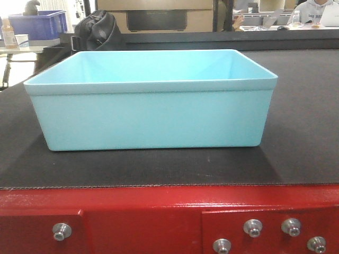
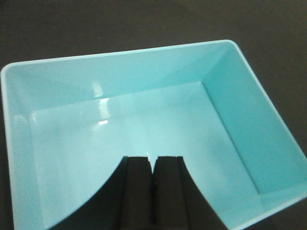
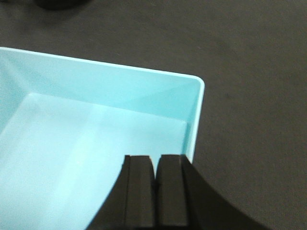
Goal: Fetch blue bin and place on conveyor start
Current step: 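Open both grippers and release the bin's walls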
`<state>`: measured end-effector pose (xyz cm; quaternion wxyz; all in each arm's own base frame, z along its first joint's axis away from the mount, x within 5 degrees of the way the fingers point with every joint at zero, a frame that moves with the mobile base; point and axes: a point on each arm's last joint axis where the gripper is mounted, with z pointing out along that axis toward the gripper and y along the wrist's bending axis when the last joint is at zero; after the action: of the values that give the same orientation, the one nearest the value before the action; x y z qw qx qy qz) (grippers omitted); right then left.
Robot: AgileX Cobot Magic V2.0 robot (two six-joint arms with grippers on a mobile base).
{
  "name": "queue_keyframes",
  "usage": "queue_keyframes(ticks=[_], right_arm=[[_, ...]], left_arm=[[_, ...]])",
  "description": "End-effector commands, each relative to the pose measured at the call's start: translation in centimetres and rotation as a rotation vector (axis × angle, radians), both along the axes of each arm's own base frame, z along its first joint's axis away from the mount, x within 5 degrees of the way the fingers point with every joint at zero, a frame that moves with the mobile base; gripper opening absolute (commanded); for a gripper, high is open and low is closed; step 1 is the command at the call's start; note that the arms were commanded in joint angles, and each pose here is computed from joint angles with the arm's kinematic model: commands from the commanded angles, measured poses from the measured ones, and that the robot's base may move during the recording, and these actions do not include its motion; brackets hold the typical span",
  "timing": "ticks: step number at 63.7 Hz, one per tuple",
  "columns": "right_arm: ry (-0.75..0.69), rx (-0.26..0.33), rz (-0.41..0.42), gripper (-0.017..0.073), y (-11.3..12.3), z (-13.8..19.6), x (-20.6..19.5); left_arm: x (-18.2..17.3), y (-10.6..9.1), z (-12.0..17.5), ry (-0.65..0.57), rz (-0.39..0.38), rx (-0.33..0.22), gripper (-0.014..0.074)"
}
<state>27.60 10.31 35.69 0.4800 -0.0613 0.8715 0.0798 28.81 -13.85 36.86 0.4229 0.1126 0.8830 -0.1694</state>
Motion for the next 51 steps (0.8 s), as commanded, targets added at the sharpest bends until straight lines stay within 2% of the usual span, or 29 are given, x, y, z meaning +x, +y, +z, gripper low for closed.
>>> queue_keyframes(ticks=[1, 6, 12, 20, 23, 31, 40, 51], right_arm=[[-0.124, 0.01, 0.069, -0.0162, -0.2, 0.3, -1.6], [-0.215, 0.031, 0.115, -0.0162, -0.5, -0.1, -3.2], [-0.296, 0.068, 0.147, -0.0162, -1.0, -0.6, -5.2], [-0.319, 0.078, 0.154, -0.0162, -1.9, -1.4, -7.4], [-0.323, 0.079, 0.153, -0.0162, -2.3, -1.7, -8.3], [-0.339, 0.088, 0.148, -0.0162, -3.2, -2.1, -10.3], [-0.352, 0.087, 0.13, -0.0162, -4.1, -1.6, -12.0], [-0.428, 0.113, 0.128, -0.0162, -4.8, -0.3, -13.7]], left_arm=[[-1.6, 0.1, 0.0, -0.067, -0.058, -0.033, -0.0109], [-3.0, 0.7, -0.7, -0.104, -0.067, -0.045, -0.0109], [-4.7, 1.7, -1.5, -0.165, -0.042, -0.064, -0.0109], [-7.3, 3.3, -2.0, -0.279, -0.003, -0.108, -0.0109], [-8.4, 4.4, -2.1, -0.311, 0.041, -0.151, -0.0109], [-11.7, 6.8, -2.2, -0.422, 0.101, -0.198, -0.0109], [-15.7, 8.4, -1.5, -0.522, 0.097, -0.244, -0.0111], [-19.8, 10.0, 0.2, -0.666, 0.087, -0.307, -0.0111]])
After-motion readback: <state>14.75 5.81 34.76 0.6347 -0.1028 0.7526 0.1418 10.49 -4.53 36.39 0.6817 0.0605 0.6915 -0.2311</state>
